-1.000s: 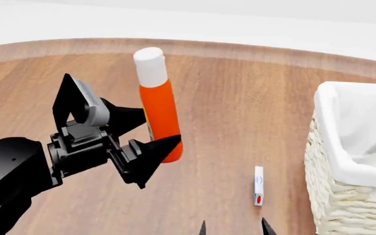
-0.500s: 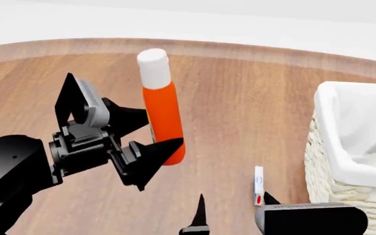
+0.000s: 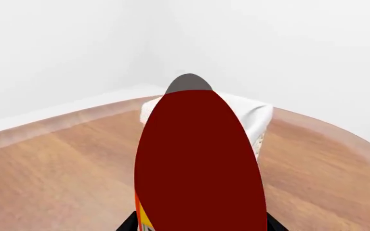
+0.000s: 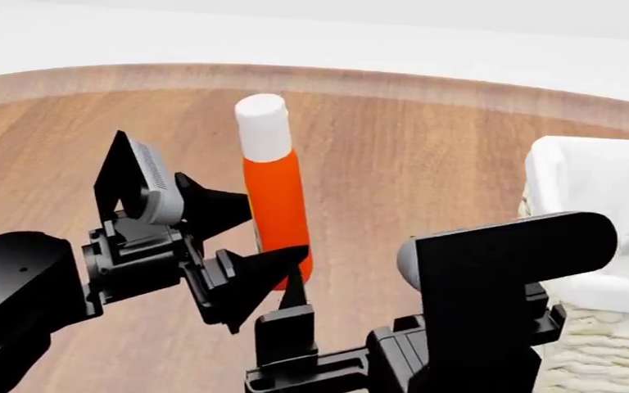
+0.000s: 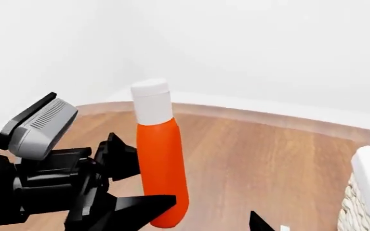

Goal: Pick up the ketchup, and put it in the basket.

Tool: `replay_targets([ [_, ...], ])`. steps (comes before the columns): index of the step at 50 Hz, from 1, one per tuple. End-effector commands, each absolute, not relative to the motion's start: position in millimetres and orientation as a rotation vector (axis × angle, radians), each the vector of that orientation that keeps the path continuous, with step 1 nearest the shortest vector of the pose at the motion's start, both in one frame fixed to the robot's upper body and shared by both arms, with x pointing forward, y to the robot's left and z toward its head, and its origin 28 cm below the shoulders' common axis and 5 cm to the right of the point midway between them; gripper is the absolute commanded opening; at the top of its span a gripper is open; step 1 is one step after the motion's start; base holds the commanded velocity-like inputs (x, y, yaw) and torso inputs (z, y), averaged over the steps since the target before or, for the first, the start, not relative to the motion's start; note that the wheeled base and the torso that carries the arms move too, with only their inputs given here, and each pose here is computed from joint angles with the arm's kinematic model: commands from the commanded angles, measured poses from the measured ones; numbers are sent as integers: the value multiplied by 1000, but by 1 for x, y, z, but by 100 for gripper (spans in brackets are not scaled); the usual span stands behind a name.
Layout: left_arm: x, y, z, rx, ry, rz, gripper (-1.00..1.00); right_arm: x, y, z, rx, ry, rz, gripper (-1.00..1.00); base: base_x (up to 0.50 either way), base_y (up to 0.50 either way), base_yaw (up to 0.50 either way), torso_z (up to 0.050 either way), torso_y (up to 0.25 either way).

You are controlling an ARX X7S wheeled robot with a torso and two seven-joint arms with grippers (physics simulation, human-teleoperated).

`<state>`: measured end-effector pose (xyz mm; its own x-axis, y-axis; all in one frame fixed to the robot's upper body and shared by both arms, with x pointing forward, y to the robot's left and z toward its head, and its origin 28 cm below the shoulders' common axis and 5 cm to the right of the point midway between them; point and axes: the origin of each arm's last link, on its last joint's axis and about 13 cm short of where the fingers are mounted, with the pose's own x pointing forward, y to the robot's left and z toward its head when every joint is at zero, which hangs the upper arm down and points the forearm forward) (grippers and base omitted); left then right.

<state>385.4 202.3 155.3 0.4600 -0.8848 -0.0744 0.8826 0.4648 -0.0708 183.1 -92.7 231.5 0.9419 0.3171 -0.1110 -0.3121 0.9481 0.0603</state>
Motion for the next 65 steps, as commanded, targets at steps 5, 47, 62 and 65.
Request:
replay_targets([
  [5,385,197,162,-34,74,-1128,-100,202,-87,260,35,89,379,100,0,0,0,0,0],
  [47,380,192,157,-15,98,-1160,-100,259,-69,279,135,158,474,100,0,0,0,0,0],
  [62,378,190,157,-14,99,-1170,-100,277,-64,278,140,181,473,100,0,0,0,0,1],
  [65,378,190,158,-14,97,-1172,-100,280,-64,276,138,188,472,100,0,0,0,0,0],
])
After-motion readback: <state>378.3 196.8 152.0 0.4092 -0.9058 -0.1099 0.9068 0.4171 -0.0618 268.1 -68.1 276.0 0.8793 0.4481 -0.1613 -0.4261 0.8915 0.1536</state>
